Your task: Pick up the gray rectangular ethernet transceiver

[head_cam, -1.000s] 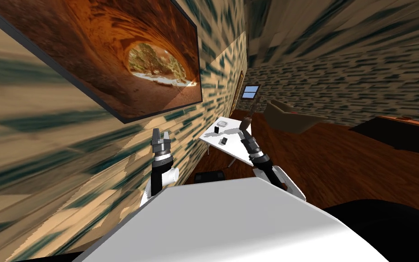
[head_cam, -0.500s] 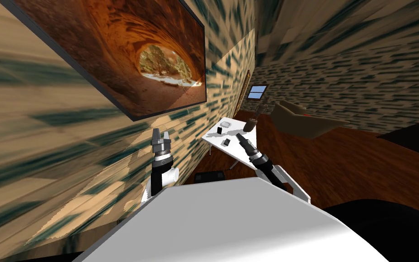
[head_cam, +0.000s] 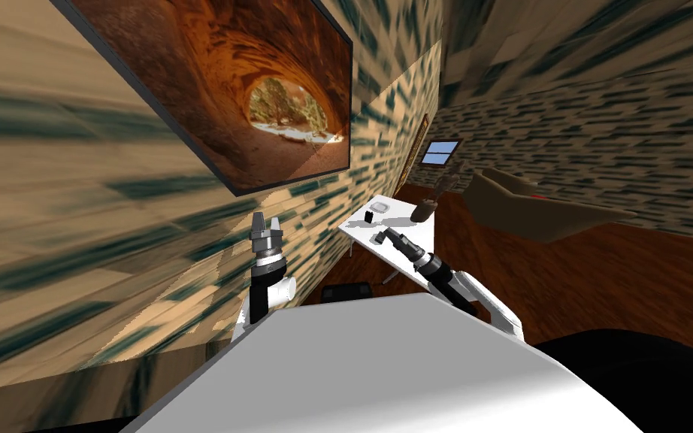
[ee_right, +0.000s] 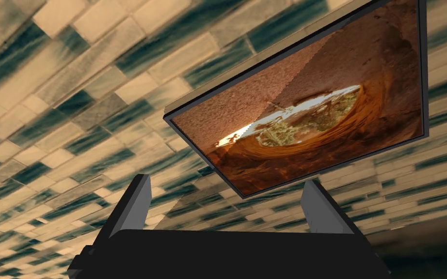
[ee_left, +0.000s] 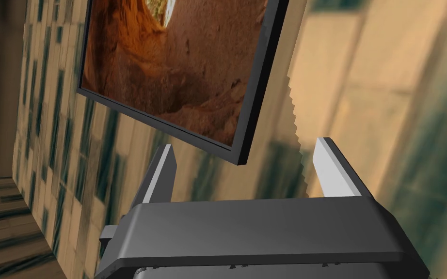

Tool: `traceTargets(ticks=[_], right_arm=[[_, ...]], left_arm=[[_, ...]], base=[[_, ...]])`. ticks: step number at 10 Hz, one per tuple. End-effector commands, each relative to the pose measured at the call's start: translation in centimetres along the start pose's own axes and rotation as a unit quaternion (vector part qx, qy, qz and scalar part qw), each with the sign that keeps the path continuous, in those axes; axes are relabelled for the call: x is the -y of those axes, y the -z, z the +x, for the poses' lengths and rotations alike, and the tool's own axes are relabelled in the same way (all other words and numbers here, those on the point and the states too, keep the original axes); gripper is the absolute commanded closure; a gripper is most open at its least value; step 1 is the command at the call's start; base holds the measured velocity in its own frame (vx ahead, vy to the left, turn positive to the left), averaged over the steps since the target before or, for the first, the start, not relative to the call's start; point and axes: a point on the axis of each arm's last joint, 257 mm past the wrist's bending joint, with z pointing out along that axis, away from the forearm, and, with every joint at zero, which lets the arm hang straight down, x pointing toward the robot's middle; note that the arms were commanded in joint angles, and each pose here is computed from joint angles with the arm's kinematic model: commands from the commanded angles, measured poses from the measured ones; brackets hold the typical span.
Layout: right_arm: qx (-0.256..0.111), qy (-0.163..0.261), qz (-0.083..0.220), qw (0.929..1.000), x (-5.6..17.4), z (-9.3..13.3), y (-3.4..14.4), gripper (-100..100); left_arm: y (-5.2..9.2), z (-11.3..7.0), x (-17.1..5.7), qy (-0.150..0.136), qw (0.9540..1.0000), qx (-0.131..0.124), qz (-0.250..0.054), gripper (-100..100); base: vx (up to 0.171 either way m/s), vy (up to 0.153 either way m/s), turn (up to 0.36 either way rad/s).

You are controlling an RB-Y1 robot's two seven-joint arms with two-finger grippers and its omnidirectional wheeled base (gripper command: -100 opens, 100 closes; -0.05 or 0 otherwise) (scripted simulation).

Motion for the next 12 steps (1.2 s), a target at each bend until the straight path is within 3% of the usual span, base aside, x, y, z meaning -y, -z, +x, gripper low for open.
traceTargets(ticks=[1,2,3,4,7,9,10,11,12], right_arm=[[-0.024,0.02,0.001,0.9995,0.3,1.1,0.2,-100],[-0.027,0.024,0.002,0.9994,0.3,1.2,0.2,-100],[-0.061,0.042,0.002,0.9973,0.8,2.6,0.7,-100],[-0.067,0.052,0.003,0.9964,0.9,2.9,0.7,-100],[-0.141,0.094,0.003,0.9856,2.3,5.8,2.2,-100],[-0.15,0.109,0.005,0.9827,2.6,6.2,2.3,-100],[-0.186,0.128,0.004,0.9742,3.3,7.5,3.3,-100],[-0.192,0.137,0.005,0.9717,3.5,7.8,3.4,-100],[-0.226,0.155,0.003,0.9617,4.3,9.0,4.4,-100]], left_arm=[[0.0,0.0,0.0,0.0,1.0,0.0,0.0,0],[0.0,0.0,0.0,0.0,1.0,0.0,0.0,0],[0.0,0.0,0.0,0.0,1.0,0.0,0.0,0],[0.0,0.0,0.0,0.0,1.0,0.0,0.0,0],[0.0,0.0,0.0,0.0,1.0,0.0,0.0,0],[0.0,0.0,0.0,0.0,1.0,0.0,0.0,0],[0.0,0.0,0.0,0.0,1.0,0.0,0.0,0],[0.0,0.0,0.0,0.0,1.0,0.0,0.0,0],[0.0,0.0,0.0,0.0,1.0,0.0,0.0,0]], base=[[0.013,-0.023,0.13],[0.006,-0.012,-0.014],[0.01,-0.009,0.213],[0.012,-0.019,0.127],[0.014,-0.024,0.202],[0.01,-0.021,0.056],[0.007,-0.012,0.252],[0.01,-0.023,0.161],[0.016,-0.028,0.231]])
